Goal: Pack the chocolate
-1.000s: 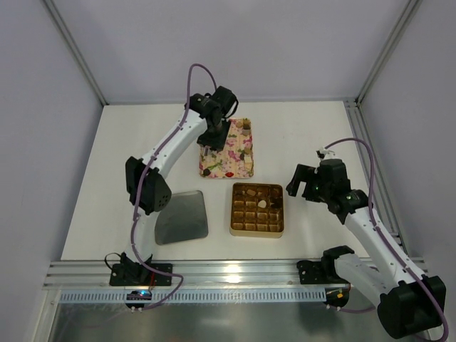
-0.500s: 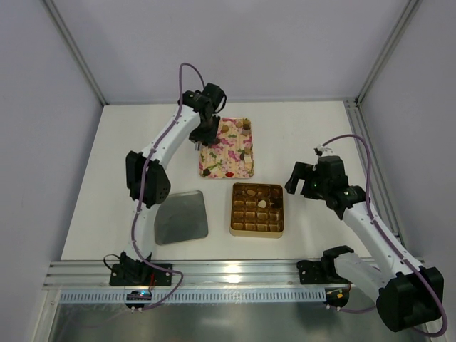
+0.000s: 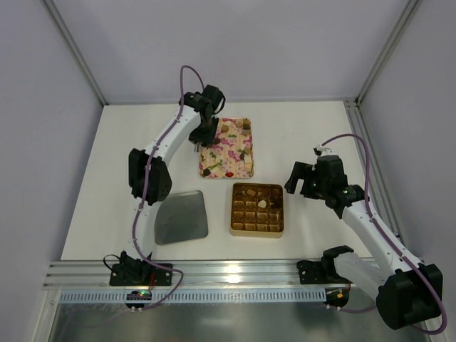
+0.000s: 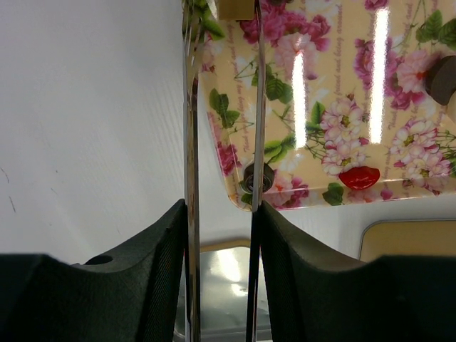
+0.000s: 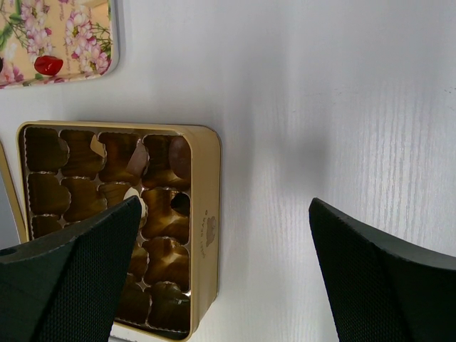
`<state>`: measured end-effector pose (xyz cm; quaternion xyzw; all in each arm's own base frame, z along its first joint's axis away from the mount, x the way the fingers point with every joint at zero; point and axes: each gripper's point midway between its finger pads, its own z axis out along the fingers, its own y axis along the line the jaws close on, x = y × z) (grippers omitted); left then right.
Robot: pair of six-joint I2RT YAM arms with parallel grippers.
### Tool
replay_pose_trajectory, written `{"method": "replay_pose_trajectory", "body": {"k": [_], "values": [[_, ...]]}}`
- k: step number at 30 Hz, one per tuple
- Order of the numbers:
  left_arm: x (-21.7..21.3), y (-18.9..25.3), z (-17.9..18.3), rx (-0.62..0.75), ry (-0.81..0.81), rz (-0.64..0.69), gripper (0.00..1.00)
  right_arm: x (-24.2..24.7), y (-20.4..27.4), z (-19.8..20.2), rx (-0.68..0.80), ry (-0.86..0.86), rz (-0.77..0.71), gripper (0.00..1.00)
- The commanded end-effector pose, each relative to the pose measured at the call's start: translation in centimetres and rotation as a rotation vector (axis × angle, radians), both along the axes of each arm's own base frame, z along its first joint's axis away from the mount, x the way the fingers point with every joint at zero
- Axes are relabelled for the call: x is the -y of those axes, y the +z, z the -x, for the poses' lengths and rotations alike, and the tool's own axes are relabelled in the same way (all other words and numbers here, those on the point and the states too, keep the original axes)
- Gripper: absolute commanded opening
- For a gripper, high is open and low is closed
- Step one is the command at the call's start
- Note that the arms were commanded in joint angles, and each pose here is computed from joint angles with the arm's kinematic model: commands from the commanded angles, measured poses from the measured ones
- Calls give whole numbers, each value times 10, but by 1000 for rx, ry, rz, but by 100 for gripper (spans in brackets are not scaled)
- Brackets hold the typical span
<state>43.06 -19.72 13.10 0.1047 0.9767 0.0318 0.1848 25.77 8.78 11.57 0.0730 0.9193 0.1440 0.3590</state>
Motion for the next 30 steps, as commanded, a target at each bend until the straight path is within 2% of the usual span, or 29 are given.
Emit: {"method": "replay_pose_trajectory", "body": {"k": [1, 5, 15, 30], "values": [[4, 16, -15, 65, -9, 34, 42, -2, 21, -15, 78, 6, 0, 100], [4, 13, -16, 60, -13, 32, 41, -2, 20, -15, 73, 6, -1, 100], [4, 18, -13, 56, -12, 45, 29, -1, 21, -14, 76, 3, -1, 100], [-2, 62, 6, 106, -5, 87, 26, -2, 22, -13, 87, -4, -14, 100]]}}
